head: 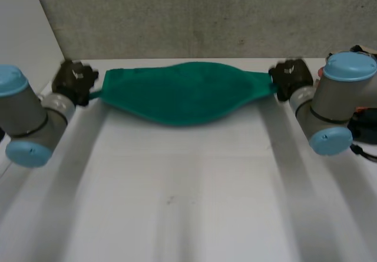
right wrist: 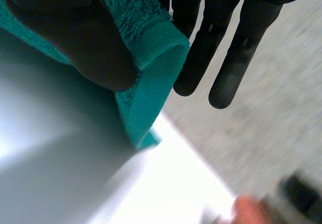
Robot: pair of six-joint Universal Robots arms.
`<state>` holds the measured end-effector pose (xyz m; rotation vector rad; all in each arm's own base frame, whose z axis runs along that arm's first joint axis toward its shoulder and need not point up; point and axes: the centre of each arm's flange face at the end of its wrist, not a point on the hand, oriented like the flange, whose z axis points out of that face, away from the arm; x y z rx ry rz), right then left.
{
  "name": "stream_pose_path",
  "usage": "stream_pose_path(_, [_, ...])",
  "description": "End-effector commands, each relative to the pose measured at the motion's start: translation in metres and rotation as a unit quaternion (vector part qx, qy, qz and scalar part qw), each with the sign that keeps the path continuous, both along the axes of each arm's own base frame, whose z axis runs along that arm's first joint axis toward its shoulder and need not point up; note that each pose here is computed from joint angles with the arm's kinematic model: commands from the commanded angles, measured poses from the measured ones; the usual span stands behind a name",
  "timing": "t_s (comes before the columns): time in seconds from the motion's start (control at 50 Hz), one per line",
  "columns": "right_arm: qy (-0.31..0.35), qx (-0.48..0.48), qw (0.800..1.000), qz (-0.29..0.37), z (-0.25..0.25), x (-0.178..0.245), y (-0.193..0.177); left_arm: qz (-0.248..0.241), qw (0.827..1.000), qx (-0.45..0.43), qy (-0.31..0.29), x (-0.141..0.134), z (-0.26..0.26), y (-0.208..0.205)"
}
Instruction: Fold the laundry.
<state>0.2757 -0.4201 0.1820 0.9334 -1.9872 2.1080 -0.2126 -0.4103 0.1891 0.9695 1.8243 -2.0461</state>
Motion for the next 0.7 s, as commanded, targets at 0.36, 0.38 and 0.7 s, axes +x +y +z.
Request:
stream_pose_path(0.36, [0.273,0.242,0.929,0.058,0.002,-0.085,0.128,-0.119,0.905,0.341,-0.224,0.043,0.027,0.180])
stream_pose_path(0.38, [0.266,0.240,0.932,0.053,0.001,-0.085,0.124,-0.119,0.911,0.328,-0.221,0.040,0.030,0.175])
stream_pose_path(0.7, [0.115,0.185,0.976,-0.029,-0.019,-0.062,0.035,-0.028,0.977,0.170,-0.125,-0.009,0.028,0.048])
